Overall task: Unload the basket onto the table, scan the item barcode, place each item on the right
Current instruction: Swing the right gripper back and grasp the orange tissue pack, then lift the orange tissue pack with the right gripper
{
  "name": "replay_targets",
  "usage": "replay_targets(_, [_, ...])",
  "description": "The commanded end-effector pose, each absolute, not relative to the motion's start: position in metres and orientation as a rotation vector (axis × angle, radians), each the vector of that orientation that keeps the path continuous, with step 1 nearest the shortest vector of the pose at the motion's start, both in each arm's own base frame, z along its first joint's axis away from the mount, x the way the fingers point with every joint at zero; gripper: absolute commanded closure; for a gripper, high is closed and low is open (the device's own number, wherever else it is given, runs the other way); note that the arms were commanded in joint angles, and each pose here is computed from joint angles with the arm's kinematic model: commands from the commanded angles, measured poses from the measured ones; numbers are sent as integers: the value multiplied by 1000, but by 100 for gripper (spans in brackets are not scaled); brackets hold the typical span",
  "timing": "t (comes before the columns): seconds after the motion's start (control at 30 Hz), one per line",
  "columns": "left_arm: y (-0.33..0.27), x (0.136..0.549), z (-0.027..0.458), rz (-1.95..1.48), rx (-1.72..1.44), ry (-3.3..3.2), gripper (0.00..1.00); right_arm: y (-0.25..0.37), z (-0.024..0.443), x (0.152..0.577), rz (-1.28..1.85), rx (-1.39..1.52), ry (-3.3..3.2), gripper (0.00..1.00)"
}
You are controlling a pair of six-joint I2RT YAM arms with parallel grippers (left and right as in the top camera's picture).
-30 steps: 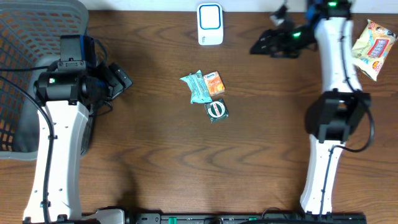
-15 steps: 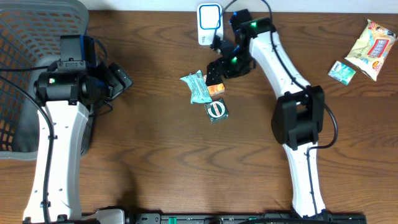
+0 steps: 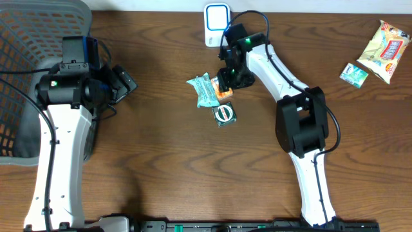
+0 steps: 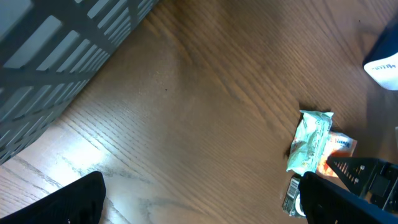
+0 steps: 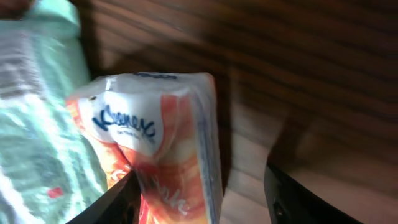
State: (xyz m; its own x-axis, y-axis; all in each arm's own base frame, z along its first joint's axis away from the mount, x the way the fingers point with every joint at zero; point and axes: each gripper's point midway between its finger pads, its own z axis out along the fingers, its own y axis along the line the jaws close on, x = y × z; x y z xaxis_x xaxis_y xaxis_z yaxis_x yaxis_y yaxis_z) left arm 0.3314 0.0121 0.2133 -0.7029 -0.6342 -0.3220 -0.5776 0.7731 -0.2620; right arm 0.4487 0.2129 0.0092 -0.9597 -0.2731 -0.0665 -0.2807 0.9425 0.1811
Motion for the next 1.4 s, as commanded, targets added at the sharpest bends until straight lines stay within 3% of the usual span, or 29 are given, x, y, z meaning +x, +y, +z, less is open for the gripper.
replay_targets(0.0, [16,331,213,-179,-931,2566,2,171,2,445,-1,-313,3114,43])
replay_targets(0.23, [16,331,213,-179,-931,2566,2,135,33,426,-127,-264,3219,37])
replay_targets(0.53, [16,331,213,-179,-931,2566,2,151,42,429,-12,-377,3194,42])
replay_targets(0.63, [16,331,213,-179,-931,2566,2,159,42,437,103,-349,3168,35])
replay_targets(0.93, [16,331,213,-179,-931,2566,2,161,38,441,492,-291,3161,44])
replay_targets(1.1, [16,331,213,-179,-931,2566,2,166,25,428,668,-368,3166,44])
replay_targets(1.2, [16,331,213,-179,-931,2566,2,163,10,423,669,-355,3182,52])
replay_targets(1.37, [16,331,213,-179,-931,2566,2,158,-3,415,674,-334,3210,75])
